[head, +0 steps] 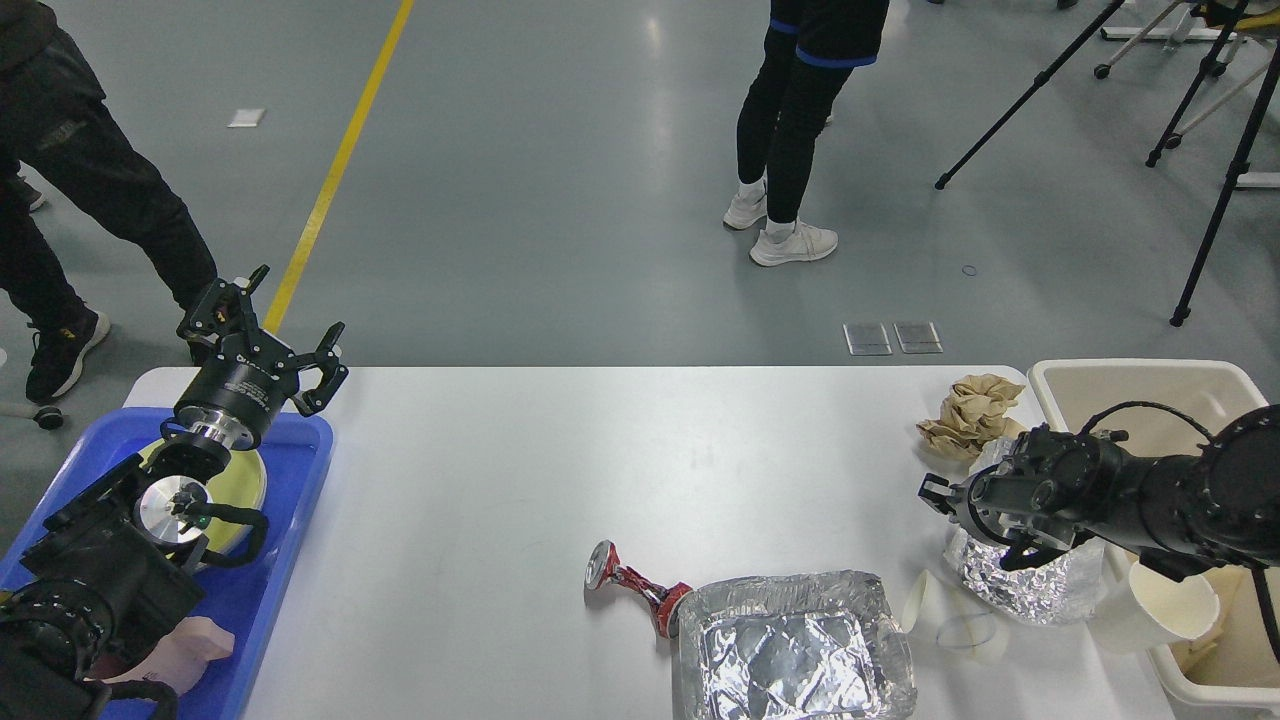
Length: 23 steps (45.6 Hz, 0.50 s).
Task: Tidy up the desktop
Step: 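Close the right gripper on the crumpled foil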
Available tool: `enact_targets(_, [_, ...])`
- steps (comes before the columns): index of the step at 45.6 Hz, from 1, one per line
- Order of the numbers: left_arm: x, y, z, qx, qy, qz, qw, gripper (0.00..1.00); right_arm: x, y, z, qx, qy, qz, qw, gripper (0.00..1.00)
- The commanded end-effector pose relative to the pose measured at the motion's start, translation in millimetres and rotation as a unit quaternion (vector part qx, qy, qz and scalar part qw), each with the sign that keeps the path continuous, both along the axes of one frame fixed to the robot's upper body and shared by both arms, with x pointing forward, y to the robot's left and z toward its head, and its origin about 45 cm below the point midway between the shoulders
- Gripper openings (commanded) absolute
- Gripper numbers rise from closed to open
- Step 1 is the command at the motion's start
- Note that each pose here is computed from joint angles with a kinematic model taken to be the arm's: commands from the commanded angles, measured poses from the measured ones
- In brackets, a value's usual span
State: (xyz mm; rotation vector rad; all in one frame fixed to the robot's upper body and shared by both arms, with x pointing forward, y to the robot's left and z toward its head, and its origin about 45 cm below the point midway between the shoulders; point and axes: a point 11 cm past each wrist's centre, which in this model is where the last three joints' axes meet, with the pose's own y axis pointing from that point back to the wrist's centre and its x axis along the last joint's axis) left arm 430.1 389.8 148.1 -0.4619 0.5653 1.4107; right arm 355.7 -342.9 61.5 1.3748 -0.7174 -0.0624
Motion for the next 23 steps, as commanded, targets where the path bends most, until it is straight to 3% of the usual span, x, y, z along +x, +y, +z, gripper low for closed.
enact_targets(1, [0.0, 0.0, 0.0, 0.0, 0.0, 0.0, 1.0, 0.96, 0.8, 0.5, 0.8, 0.0, -0.001, 0.0, 1.0, 0.1])
enact_targets(23, [0.0, 0.0, 0.0, 0.0, 0.0, 0.0, 1.0, 0.96, 2.5, 11.4, 17.2, 0.008, 0.01, 0.012, 1.0, 0.09])
